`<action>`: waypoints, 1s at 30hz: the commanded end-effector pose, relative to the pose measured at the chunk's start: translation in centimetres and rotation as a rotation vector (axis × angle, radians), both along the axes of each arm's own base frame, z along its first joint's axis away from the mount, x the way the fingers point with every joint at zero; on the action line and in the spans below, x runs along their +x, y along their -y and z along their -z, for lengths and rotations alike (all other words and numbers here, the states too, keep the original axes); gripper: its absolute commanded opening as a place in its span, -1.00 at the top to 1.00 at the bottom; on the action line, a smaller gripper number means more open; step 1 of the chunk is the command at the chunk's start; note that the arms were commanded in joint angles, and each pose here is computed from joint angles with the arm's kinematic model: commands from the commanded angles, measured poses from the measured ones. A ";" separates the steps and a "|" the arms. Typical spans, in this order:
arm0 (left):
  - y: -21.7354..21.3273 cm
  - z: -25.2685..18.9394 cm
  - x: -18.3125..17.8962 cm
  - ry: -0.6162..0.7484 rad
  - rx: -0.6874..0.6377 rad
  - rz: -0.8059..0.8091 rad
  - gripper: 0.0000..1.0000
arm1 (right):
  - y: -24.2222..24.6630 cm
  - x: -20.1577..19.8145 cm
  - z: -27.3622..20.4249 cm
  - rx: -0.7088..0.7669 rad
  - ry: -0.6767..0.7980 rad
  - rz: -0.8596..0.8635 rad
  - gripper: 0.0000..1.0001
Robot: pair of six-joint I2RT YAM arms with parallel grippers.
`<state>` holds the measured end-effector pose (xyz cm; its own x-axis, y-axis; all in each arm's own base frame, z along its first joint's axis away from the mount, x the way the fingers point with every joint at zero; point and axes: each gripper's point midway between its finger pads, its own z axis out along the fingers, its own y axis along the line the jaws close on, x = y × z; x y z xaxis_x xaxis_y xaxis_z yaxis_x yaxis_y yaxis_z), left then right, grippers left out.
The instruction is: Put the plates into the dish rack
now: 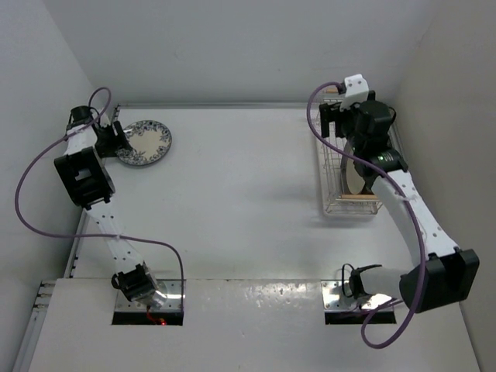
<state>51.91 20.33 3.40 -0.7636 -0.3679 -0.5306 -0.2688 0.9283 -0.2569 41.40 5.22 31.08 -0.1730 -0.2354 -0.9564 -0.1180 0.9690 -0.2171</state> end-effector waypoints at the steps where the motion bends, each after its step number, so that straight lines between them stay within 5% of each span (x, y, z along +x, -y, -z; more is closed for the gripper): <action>1: 0.3 2.7 0.3 -0.026 -0.052 0.003 -0.40 | -2.6 2.1 -2.7 -0.002 0.083 -0.070 -0.75; 4: 0.9 4.5 0.3 -0.041 -0.090 0.018 -0.06 | -4.6 2.9 -4.4 -0.006 0.136 -0.093 -0.75; 7: 2.7 5.2 0.5 -0.032 -0.143 0.093 0.52 | -6.4 4.0 -3.8 -0.007 0.129 -0.113 -0.75; 8: 2.9 4.9 0.6 -0.023 -0.148 0.114 0.90 | -6.7 4.4 -3.6 -0.011 0.122 -0.114 -0.75; 9: 3.8 4.9 0.7 -0.024 -0.146 0.156 1.00 | -7.6 4.6 -2.7 -0.028 0.100 -0.137 -0.75; 14: 8.6 2.8 -0.2 -0.004 -0.089 0.393 1.00 | -11.3 5.9 1.3 0.030 -0.016 -0.225 -0.75; 19: 15.3 -3.9 -2.5 0.081 0.095 0.695 1.00 | -18.5 2.8 7.6 0.165 -0.236 -0.498 -0.75; 30: 31.7 -9.1 -11.2 0.131 0.029 1.068 1.00 | -25.1 -3.2 18.1 0.411 -0.545 -0.728 -0.67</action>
<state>42.20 -10.52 10.56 -0.6832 0.4222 -0.5958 0.6504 0.7228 -0.2336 38.97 28.24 11.76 -0.5460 -0.2167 -0.8093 -0.6666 0.6975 0.2629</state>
